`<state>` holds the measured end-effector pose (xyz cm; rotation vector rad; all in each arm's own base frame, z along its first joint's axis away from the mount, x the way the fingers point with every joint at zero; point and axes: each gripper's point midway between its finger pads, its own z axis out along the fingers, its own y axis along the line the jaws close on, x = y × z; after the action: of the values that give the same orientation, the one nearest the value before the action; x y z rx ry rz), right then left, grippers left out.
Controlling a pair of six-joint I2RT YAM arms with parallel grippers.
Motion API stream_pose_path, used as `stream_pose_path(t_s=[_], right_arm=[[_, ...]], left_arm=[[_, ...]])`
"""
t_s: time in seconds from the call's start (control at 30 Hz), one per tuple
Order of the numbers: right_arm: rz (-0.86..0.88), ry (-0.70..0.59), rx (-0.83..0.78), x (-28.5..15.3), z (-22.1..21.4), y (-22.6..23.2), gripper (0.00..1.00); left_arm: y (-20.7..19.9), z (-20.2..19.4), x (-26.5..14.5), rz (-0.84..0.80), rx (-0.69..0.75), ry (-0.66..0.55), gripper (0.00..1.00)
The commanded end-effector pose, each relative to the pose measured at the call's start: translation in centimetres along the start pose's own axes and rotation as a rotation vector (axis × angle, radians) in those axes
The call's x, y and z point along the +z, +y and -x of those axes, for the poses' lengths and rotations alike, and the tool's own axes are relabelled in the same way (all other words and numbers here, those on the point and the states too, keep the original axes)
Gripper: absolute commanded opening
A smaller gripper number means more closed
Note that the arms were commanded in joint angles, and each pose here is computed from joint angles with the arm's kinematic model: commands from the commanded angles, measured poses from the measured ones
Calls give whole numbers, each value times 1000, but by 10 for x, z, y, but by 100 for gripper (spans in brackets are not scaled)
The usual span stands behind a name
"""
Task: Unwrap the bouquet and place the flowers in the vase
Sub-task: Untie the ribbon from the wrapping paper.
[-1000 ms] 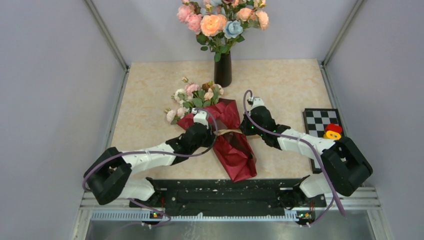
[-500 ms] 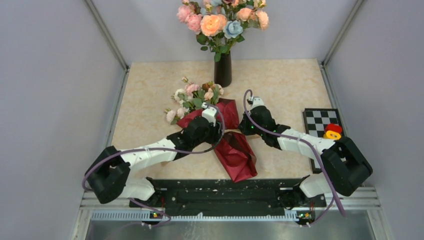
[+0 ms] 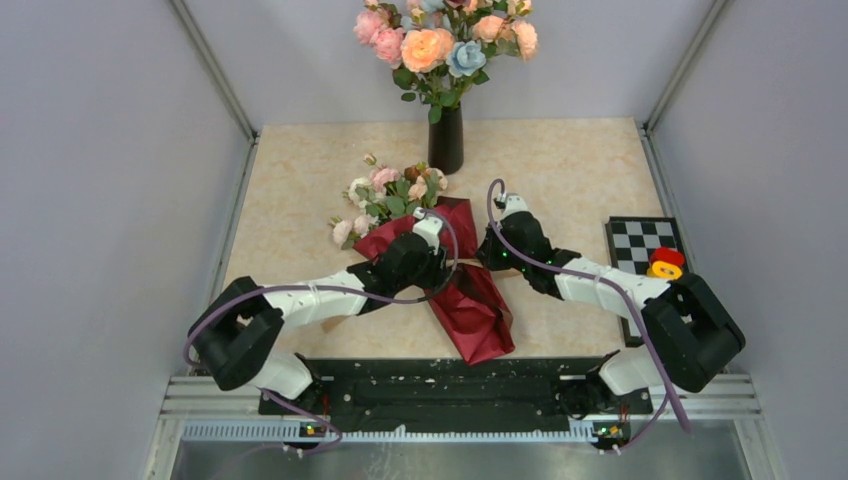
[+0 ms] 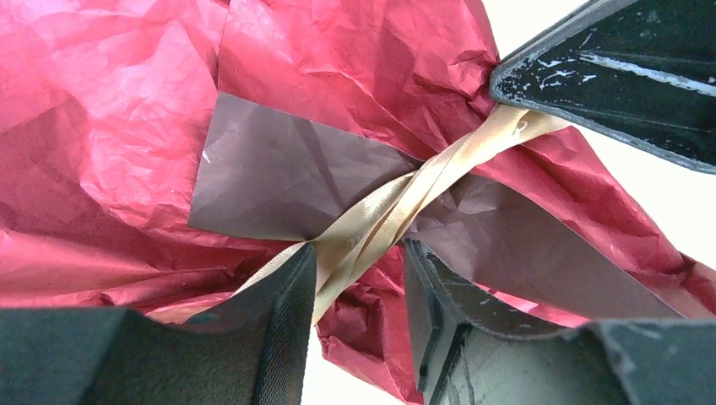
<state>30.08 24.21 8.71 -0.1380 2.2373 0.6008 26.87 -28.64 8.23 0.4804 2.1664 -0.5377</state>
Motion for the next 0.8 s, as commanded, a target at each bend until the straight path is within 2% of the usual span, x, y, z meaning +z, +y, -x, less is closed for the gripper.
stream_pose_path(t_s=[0.0,0.13,0.33,0.47,0.77], right_arm=[[20,-30,16,4,11,4,0],[20,-29,16,4,10,3,0],[7,-38,19,4,11,1,0],[-27,-53,25,4,13,-5,0],[-89,-65,25,6,11,-19,0]], left_arm=[[-5,25,5,-8,8,-66,46],[-4,24,7,0,8,-66,41],[-1,25,5,16,-11,-77,14],[5,23,0,43,-44,-94,2],[10,19,-17,40,-158,-132,0]])
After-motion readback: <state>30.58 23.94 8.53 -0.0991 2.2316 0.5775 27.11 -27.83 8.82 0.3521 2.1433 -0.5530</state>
